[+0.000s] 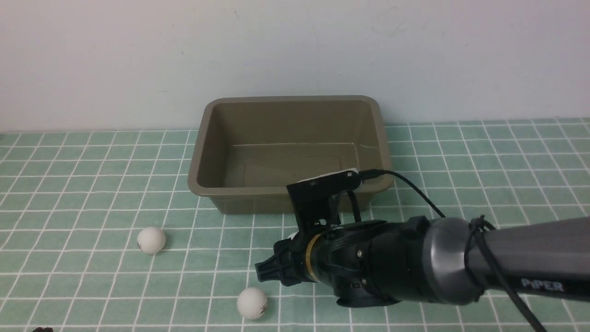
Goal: Put the table tennis balls in the box on the green coffee tablecloth.
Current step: 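Reach for and grasp a ping pong ball on the table, then release the ping pong ball into the bin and lift the gripper away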
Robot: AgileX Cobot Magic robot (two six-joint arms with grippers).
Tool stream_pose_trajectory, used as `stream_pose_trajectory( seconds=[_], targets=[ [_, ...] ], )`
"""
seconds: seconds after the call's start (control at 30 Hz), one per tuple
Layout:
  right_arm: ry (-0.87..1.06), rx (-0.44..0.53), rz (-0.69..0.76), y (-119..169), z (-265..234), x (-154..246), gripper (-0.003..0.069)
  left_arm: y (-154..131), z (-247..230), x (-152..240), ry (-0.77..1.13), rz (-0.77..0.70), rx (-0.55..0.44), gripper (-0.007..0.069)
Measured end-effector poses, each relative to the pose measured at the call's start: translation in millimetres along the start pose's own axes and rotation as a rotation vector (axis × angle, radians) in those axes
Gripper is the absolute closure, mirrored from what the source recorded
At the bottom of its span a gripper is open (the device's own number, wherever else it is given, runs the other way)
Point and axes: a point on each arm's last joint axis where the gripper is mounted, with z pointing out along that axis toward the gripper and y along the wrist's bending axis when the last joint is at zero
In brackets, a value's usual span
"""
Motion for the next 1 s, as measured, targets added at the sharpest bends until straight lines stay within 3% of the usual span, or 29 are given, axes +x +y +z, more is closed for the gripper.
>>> stream_pose_trajectory(
  seconds=[0.17,0.43,0.73,1.0],
  targets=[
    [-0.072,0.091,0.07,-49,10,-31,0.0298,0,0,0,0.0,0.0,0.0,0.0629],
    [-0.115,0.085,0.123,-95,46,-55,0.0298,0,0,0,0.0,0.0,0.0,0.0629],
    [-0.07,0.082,0.145,-116,83,-43,0.0298,0,0,0,0.0,0.0,0.0,0.0629],
    [-0.012,0.045,0.134,-114,108,-24,0.0298,0,0,0,-0.001,0.0,0.0,0.0629]
  ],
)
